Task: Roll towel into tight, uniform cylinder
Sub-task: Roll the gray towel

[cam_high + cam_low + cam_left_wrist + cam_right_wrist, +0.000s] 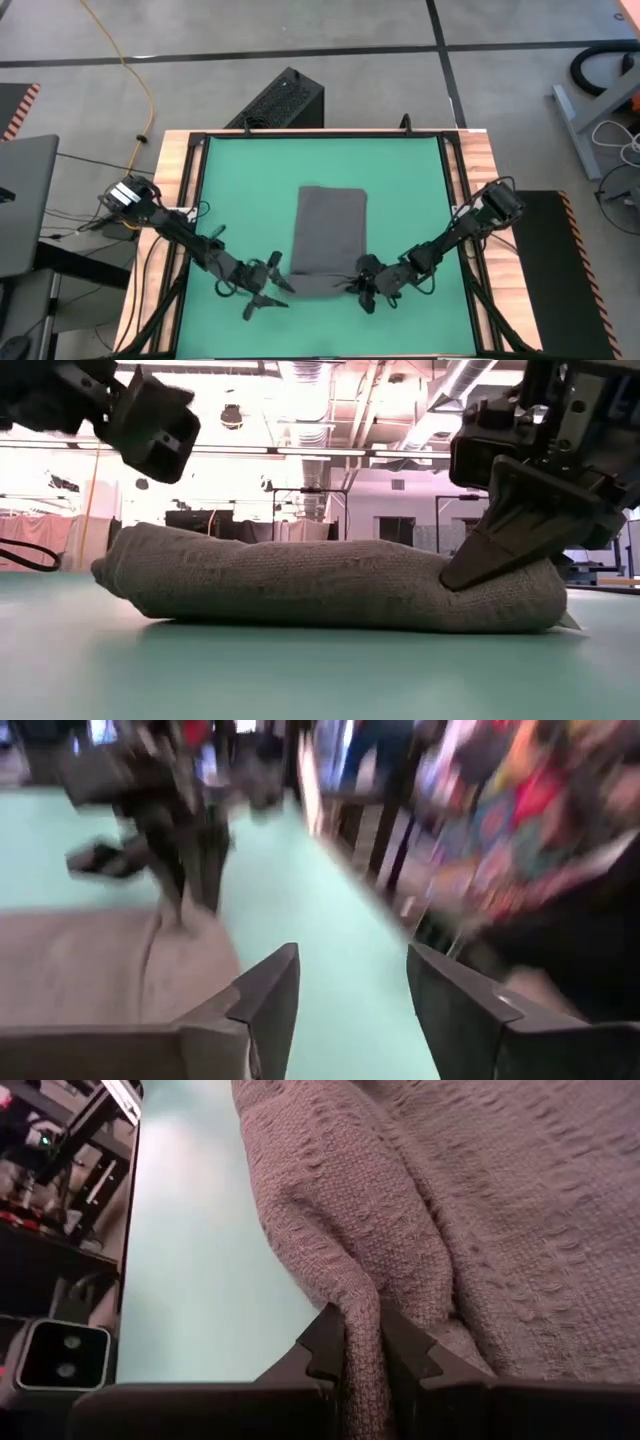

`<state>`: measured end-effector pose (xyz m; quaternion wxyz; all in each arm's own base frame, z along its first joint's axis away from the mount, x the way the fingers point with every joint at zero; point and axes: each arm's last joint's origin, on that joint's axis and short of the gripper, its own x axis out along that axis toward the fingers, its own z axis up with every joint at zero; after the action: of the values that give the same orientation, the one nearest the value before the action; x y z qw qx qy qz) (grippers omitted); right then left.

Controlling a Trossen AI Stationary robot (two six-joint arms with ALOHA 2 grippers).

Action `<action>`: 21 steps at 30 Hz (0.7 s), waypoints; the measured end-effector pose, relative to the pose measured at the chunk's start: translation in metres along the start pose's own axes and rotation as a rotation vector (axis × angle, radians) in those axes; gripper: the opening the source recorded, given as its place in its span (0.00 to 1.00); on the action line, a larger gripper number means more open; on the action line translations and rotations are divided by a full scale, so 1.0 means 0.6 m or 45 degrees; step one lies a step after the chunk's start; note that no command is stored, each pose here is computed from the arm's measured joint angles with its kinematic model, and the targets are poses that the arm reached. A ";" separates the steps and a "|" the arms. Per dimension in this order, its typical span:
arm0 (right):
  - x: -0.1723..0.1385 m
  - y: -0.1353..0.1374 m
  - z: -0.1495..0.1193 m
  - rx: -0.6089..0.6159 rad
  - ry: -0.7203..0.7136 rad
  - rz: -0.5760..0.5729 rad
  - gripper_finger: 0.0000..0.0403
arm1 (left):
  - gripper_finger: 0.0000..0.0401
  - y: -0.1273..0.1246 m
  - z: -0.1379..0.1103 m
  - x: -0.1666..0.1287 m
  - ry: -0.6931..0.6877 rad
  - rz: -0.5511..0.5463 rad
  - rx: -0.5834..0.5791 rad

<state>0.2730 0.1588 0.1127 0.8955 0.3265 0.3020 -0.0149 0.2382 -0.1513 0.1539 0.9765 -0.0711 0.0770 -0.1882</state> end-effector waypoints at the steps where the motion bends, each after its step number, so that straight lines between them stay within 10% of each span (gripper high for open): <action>1: 0.000 0.000 0.000 0.016 0.007 0.005 0.13 | 0.44 -0.002 -0.003 0.010 0.069 0.028 0.040; 10: 0.001 0.000 0.002 0.075 0.011 0.026 0.13 | 0.44 -0.012 0.018 0.053 0.385 0.209 0.360; 21: 0.002 -0.001 0.005 0.074 0.007 0.035 0.13 | 0.44 -0.009 0.012 0.054 0.533 0.297 0.328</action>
<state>0.2756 0.1568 0.1135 0.8850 0.3564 0.2995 -0.0102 0.2676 -0.1676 0.1580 0.9554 0.1034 0.2604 -0.0933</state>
